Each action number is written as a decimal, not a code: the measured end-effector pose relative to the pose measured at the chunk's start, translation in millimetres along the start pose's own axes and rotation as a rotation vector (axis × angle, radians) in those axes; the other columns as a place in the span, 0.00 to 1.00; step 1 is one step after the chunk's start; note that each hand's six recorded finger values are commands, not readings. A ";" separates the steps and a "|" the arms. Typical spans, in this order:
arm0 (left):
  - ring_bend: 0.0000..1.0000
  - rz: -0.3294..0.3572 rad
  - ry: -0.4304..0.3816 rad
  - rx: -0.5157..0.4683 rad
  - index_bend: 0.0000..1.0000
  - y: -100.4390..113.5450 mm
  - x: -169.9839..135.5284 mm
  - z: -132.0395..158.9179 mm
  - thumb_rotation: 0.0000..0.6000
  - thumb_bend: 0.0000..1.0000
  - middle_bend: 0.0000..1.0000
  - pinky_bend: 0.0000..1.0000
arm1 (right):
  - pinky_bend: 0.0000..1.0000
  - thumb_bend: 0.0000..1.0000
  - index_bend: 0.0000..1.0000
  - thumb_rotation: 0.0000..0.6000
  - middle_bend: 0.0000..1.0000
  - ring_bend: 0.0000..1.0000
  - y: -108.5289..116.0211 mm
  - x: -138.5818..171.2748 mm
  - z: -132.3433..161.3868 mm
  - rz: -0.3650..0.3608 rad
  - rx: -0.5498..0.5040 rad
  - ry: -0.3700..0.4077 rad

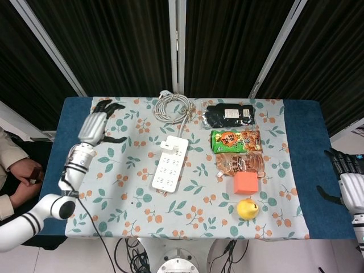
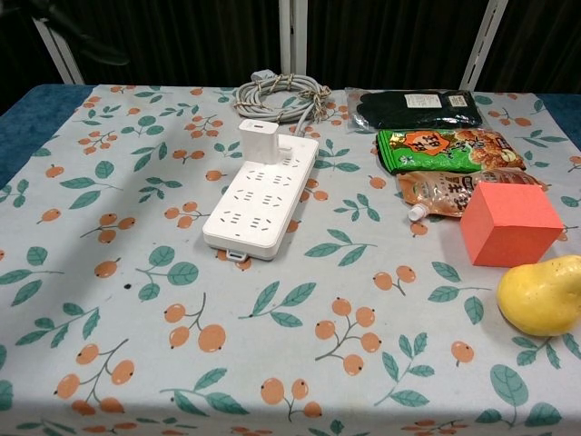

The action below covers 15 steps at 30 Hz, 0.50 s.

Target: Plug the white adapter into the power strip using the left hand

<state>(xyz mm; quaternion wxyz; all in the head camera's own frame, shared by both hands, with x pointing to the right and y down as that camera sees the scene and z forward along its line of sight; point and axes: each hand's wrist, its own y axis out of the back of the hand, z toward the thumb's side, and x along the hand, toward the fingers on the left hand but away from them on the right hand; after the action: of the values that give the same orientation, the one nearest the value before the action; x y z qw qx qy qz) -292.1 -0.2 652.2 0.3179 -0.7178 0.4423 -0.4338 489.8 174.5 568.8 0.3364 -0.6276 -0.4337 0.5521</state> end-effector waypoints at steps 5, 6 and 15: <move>0.02 0.080 0.143 0.344 0.17 32.8 -71.5 -56.5 1.00 0.06 0.14 0.00 | 0.00 0.18 0.00 1.00 0.00 0.00 0.2 -1.0 -1.2 -0.004 -0.003 0.004; 0.02 0.083 0.173 0.378 0.17 36.4 -87.6 -65.2 1.00 0.06 0.14 0.00 | 0.00 0.20 0.00 1.00 0.00 0.00 0.8 -0.8 -1.5 -0.008 -0.002 0.004; 0.02 0.046 0.329 0.473 0.18 39.1 -208.4 -91.7 1.00 0.06 0.14 0.00 | 0.00 0.24 0.00 1.00 0.00 0.00 2.7 10.4 -2.4 -0.047 -0.016 0.002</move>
<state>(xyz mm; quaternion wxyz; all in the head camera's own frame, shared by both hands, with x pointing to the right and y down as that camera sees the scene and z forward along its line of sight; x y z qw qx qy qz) -437.5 167.0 586.8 0.4102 -0.5334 0.3908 -0.6281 492.7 183.1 562.5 0.3450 -0.6204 -0.4524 0.5399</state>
